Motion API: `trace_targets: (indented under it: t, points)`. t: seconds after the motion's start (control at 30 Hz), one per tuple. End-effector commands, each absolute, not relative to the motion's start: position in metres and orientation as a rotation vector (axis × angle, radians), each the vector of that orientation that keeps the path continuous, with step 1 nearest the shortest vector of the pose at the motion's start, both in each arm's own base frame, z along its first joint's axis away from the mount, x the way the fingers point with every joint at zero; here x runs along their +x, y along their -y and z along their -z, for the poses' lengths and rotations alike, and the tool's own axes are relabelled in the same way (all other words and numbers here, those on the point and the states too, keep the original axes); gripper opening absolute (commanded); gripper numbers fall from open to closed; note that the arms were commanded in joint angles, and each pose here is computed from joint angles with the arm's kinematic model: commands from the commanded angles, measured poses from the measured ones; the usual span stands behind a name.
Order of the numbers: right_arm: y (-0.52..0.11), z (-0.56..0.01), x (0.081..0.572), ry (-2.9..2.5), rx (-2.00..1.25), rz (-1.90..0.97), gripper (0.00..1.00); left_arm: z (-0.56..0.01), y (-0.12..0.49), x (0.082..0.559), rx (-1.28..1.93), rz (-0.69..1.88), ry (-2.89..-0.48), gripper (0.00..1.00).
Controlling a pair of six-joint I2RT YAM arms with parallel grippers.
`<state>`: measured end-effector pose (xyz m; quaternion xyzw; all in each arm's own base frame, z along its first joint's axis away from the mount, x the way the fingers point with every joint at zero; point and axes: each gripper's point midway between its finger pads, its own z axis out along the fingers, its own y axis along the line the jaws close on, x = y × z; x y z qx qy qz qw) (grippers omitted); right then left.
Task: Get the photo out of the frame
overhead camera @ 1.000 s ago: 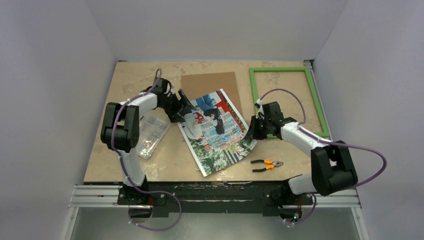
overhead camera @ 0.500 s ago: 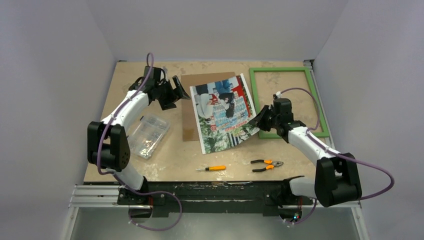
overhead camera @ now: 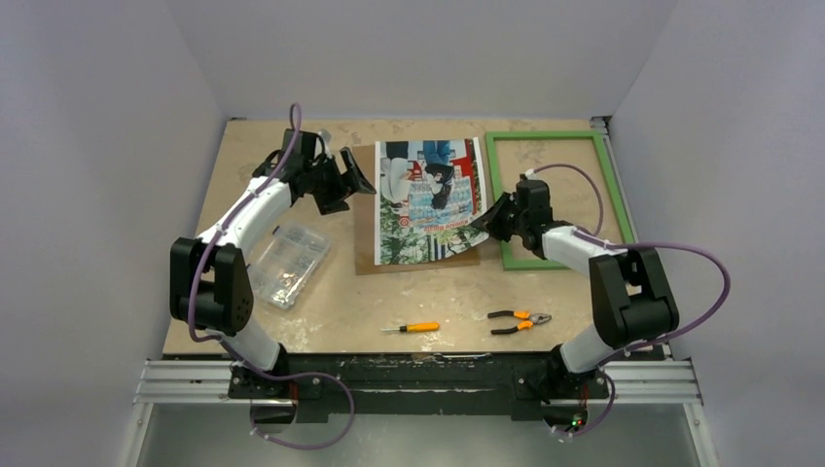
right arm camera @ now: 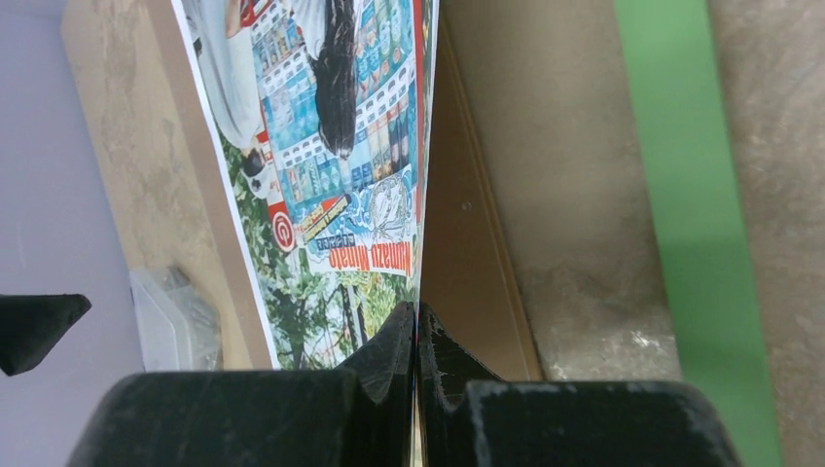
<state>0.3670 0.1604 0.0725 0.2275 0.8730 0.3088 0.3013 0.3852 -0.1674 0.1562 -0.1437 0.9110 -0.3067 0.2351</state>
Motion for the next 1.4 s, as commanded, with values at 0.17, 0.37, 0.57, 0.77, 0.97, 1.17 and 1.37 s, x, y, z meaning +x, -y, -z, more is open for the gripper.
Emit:
trace_targets:
  t: [0.17, 0.37, 0.57, 0.77, 0.97, 1.17, 1.37]
  points:
    - [-0.193, -0.092, 0.387, -2.234, 0.458, -0.954, 0.00, -0.168, 0.177, 0.385, -0.385, 0.927, -2.458, 0.83]
    - [-0.205, -0.087, 0.383, -2.251, 0.430, -0.975, 0.00, -0.167, 0.177, 0.385, -0.387, 0.931, -2.461, 0.83]
    - [-0.213, -0.083, 0.380, -2.256, 0.425, -0.991, 0.00, -0.166, 0.179, 0.385, -0.390, 0.941, -2.462, 0.83]
    - [-0.214, -0.079, 0.380, -2.260, 0.429, -0.992, 0.00, -0.165, 0.179, 0.385, -0.391, 0.943, -2.465, 0.83]
    - [-0.215, -0.075, 0.377, -2.271, 0.424, -1.002, 0.00, -0.165, 0.180, 0.385, -0.390, 0.951, -2.467, 0.83]
    - [-0.214, -0.071, 0.377, -2.285, 0.410, -0.985, 0.00, -0.165, 0.180, 0.385, -0.392, 0.956, -2.467, 0.83]
    - [-0.215, -0.067, 0.378, -2.306, 0.400, -0.971, 0.03, -0.165, 0.179, 0.385, -0.392, 0.946, -2.465, 0.83]
